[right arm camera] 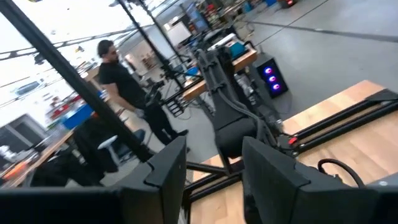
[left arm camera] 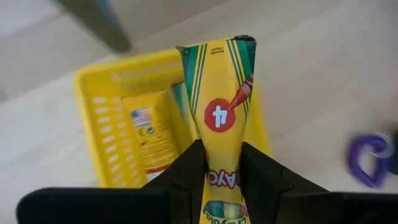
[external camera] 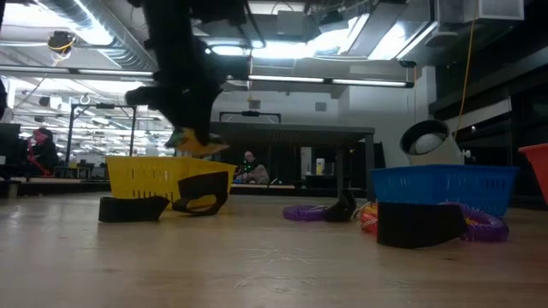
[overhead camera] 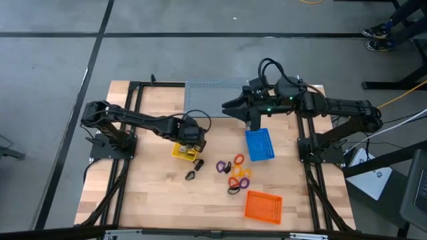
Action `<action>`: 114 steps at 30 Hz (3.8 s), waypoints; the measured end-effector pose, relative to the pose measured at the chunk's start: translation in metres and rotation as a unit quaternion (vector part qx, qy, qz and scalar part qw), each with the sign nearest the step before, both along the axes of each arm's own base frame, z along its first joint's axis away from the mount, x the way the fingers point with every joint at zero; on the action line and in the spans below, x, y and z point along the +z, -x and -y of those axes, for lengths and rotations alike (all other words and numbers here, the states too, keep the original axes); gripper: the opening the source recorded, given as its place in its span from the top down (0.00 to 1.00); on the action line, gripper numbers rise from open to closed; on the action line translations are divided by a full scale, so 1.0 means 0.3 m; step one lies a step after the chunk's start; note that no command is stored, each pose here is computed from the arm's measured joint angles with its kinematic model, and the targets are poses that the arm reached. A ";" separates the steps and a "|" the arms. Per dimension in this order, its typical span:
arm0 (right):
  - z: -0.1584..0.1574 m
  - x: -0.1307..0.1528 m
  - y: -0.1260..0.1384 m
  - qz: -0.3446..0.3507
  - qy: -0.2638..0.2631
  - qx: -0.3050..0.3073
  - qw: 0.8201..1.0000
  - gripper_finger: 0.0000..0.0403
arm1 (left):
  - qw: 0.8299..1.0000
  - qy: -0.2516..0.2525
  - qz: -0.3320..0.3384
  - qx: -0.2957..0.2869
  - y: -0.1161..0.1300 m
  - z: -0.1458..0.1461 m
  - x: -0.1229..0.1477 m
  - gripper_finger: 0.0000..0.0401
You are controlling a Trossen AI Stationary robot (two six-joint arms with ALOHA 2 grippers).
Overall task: Pick & Place Office Desk Supplies
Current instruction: Put the yellow box of crayons into the yellow bin, then put the black rubber band into the blue bin
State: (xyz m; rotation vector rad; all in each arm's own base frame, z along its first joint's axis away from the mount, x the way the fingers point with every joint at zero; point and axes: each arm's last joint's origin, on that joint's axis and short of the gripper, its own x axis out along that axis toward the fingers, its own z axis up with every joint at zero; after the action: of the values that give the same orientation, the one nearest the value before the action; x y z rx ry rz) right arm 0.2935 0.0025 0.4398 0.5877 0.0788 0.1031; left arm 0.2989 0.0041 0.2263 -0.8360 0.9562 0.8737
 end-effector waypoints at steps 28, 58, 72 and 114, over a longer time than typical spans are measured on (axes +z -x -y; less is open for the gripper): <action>0.005 0.001 0.003 0.002 0.007 0.045 0.999 0.60 | 0.998 0.008 0.018 0.057 0.024 0.046 -0.064 0.45; 0.001 0.030 0.003 0.045 -0.001 0.045 0.998 0.60 | 0.851 -0.065 -0.007 -0.521 0.004 0.515 -0.047 0.52; -0.019 0.020 0.003 0.029 -0.010 0.056 0.998 0.60 | 0.872 -0.050 -0.086 -0.479 -0.061 0.491 -0.227 0.57; -0.020 0.142 0.171 0.116 0.016 0.191 0.975 0.60 | 0.714 -0.014 0.522 -0.467 -0.416 0.275 0.237 0.99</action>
State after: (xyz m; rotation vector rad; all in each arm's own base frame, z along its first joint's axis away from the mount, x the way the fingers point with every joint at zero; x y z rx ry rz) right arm 0.2421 0.0085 0.4822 0.5186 -0.0350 0.5425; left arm 0.4238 -0.0784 0.2973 -0.5405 0.2153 -0.4993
